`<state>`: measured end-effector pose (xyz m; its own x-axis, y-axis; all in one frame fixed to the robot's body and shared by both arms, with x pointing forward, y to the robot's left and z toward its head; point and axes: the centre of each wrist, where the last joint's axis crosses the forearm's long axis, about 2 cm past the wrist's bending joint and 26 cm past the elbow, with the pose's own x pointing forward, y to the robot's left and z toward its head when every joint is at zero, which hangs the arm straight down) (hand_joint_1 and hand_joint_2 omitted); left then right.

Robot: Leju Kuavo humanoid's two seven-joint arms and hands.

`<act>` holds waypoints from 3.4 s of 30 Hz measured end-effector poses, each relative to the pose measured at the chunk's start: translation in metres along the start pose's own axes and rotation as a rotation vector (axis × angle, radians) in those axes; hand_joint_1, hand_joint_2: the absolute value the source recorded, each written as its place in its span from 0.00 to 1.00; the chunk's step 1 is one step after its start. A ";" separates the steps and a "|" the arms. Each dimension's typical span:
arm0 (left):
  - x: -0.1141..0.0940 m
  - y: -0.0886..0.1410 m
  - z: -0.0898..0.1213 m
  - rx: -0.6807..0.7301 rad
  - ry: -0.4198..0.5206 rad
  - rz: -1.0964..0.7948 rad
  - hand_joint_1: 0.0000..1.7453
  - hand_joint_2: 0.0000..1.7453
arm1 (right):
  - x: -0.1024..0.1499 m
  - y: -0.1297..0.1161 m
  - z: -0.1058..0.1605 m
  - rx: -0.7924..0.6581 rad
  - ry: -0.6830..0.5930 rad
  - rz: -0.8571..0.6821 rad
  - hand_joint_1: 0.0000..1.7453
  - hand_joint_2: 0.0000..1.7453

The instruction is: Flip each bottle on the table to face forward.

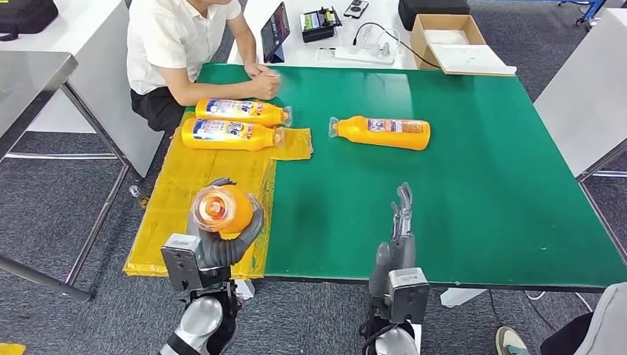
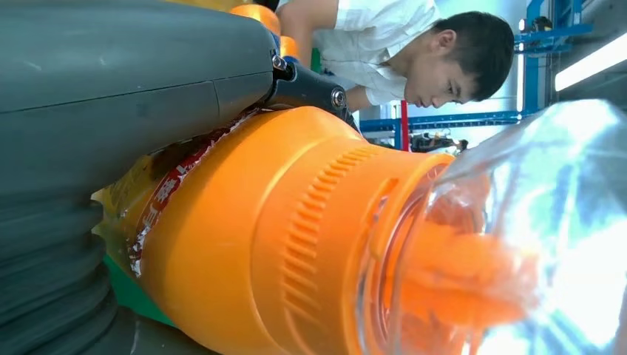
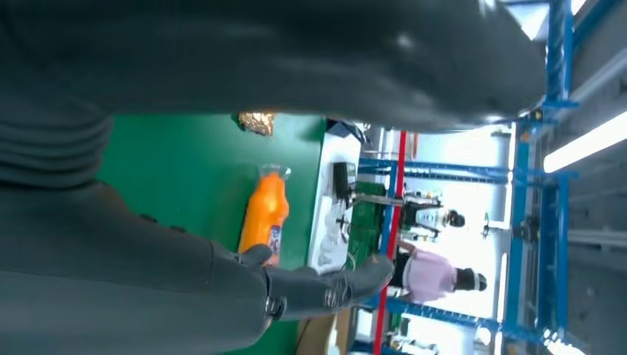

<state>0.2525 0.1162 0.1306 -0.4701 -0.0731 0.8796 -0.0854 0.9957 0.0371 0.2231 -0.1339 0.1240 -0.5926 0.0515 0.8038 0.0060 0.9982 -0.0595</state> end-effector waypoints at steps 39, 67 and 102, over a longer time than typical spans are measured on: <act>-0.099 0.056 -0.110 -0.749 0.454 -1.088 0.00 1.00 | -0.039 0.019 0.033 -0.014 0.173 0.026 0.00 0.00; -0.053 0.009 -0.074 -0.444 0.079 -0.228 0.00 1.00 | -0.043 0.010 0.041 -0.024 0.140 0.163 0.00 1.00; 0.016 0.040 0.006 0.219 -0.162 -0.037 0.00 1.00 | -0.130 -0.195 -0.044 0.494 0.288 1.401 0.00 1.00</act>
<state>0.2362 0.1542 0.1437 -0.5961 -0.1353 0.7915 -0.2849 0.9572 -0.0510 0.3343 -0.3344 0.0567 -0.1638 0.9864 0.0120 0.1170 0.0315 -0.9926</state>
